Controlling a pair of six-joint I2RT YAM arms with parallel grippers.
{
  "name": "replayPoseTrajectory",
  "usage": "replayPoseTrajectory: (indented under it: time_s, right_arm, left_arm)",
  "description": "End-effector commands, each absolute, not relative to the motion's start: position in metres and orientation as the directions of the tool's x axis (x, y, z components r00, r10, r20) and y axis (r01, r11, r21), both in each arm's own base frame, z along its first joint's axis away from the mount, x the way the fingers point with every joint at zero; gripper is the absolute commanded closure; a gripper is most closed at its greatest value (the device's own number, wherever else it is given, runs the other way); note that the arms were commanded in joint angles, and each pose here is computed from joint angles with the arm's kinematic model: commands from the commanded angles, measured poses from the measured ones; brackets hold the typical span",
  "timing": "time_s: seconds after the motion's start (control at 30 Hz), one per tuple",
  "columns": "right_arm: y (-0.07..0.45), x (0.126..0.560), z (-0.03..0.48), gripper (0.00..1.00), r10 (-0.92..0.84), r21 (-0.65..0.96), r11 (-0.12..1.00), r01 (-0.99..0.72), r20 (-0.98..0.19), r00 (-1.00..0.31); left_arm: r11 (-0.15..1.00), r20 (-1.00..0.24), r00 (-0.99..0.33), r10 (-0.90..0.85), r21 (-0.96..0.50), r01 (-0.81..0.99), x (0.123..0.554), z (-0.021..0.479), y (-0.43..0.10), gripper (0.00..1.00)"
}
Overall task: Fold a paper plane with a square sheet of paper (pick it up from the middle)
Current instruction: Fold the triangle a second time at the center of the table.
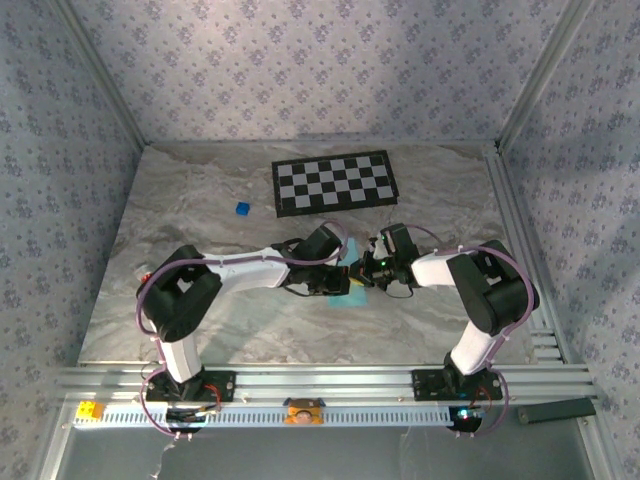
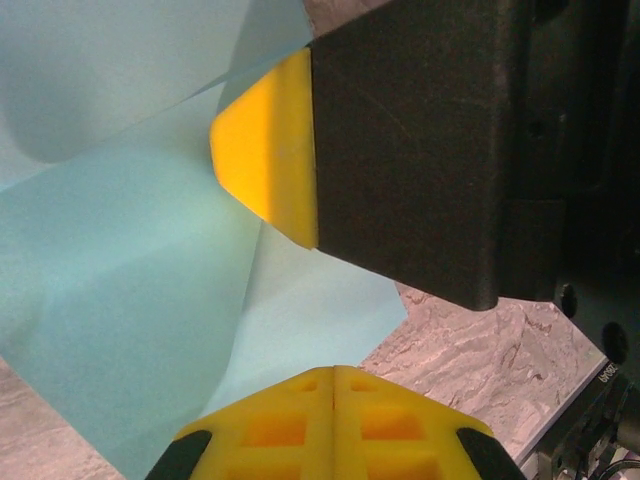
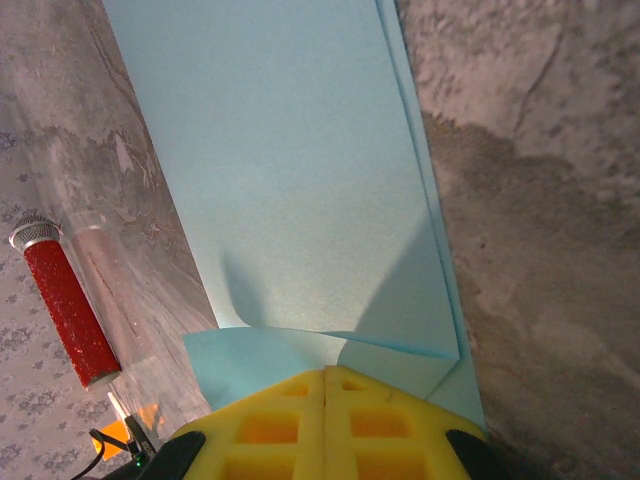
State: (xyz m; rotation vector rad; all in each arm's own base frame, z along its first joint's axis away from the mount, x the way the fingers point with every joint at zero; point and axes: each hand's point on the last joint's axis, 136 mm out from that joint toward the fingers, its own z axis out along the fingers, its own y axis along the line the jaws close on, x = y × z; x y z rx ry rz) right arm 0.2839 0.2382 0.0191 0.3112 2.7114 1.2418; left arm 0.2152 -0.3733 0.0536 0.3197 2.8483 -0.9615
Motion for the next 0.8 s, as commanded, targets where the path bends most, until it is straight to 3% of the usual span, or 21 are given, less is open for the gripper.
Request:
replayPoseTrajectory:
  time_s: [0.0,0.77]
  right_arm:
    - [0.219,0.267,-0.006,1.0,0.277,0.675,0.705,0.216,0.018,-0.961]
    - [0.218,0.264,-0.011,1.0,0.27,0.664,0.716,0.218,0.024,-0.962]
  left_arm:
    - [0.779,-0.167,-0.971,0.172,-0.58,0.238,0.215,0.05,-0.379,1.0]
    - [0.829,-0.101,-0.98,0.174,-0.522,0.201,0.19,0.01,-0.35,0.99]
